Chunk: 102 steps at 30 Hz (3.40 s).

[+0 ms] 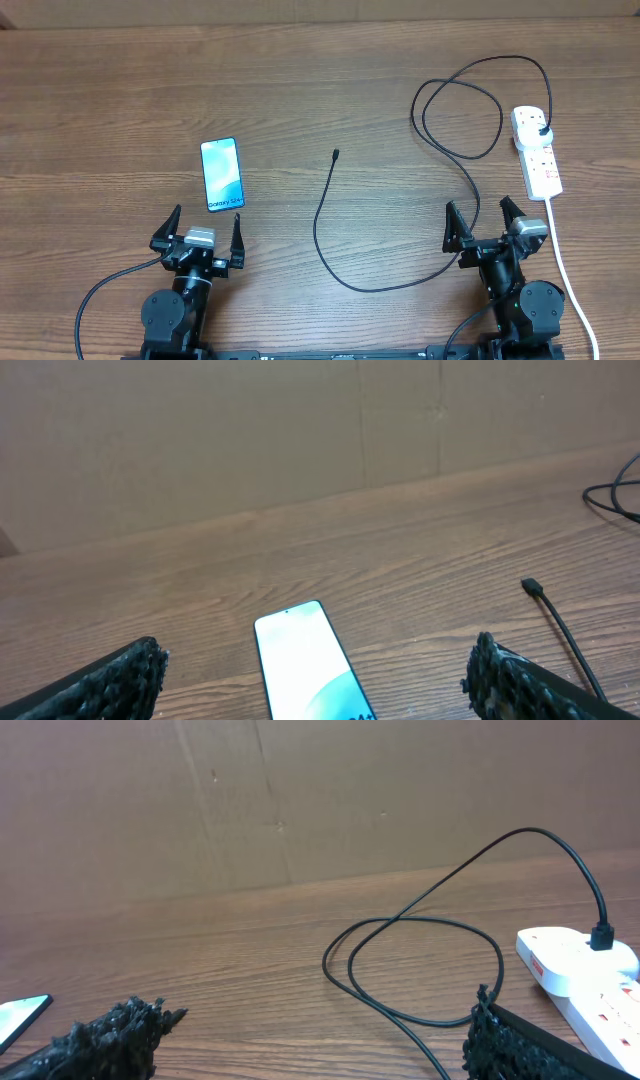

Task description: Plug charger to phone and switch on socket

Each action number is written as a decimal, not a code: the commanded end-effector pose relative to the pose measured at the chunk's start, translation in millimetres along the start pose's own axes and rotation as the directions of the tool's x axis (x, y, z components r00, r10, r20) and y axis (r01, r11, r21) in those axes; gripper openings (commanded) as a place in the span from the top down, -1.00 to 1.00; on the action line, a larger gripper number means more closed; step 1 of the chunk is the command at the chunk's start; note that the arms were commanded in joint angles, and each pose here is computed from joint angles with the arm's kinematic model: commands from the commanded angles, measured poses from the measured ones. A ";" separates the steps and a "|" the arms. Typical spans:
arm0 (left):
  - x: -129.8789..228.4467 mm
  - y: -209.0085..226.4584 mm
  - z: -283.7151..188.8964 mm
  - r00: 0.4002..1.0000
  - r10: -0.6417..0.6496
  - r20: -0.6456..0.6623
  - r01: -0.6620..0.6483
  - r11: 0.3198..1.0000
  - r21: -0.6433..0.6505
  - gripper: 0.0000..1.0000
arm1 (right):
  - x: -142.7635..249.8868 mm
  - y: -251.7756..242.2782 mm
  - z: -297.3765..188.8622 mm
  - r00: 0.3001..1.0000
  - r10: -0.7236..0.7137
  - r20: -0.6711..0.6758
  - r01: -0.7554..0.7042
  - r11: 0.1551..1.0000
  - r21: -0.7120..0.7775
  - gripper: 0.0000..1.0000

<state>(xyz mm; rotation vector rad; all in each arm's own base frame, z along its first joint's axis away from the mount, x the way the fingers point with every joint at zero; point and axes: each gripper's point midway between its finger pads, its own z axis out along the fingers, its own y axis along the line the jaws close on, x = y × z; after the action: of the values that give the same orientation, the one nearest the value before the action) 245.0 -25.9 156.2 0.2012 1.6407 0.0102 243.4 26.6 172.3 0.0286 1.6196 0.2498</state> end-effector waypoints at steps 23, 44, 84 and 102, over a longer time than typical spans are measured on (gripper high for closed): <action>0.7 2.5 -0.2 1.000 0.011 0.003 -0.011 1.000 -0.013 -1.00 | 1.3 0.0 0.1 1.000 -0.002 0.007 0.002 1.000 0.000 -1.00; 0.7 2.5 -0.2 1.000 0.011 0.003 -0.011 1.000 -0.013 -1.00 | 1.3 0.1 0.1 1.000 -0.002 0.006 0.002 1.000 0.000 -1.00; -47.1 1.1 -1.9 1.000 -0.024 0.007 0.023 0.999 0.031 -0.99 | 1.3 0.0 0.1 1.000 -0.002 0.007 0.002 1.000 0.000 -0.99; -132.6 1.8 82.8 0.857 -0.081 -0.508 0.163 0.980 0.118 -0.99 | 1.3 0.0 0.1 1.000 -0.002 0.007 0.002 1.000 0.000 -1.00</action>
<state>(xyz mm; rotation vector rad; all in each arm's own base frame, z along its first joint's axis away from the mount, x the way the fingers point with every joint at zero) 315.1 -42.3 259.1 0.2246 2.1181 -0.1042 243.5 26.7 171.9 0.0287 1.6207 0.2498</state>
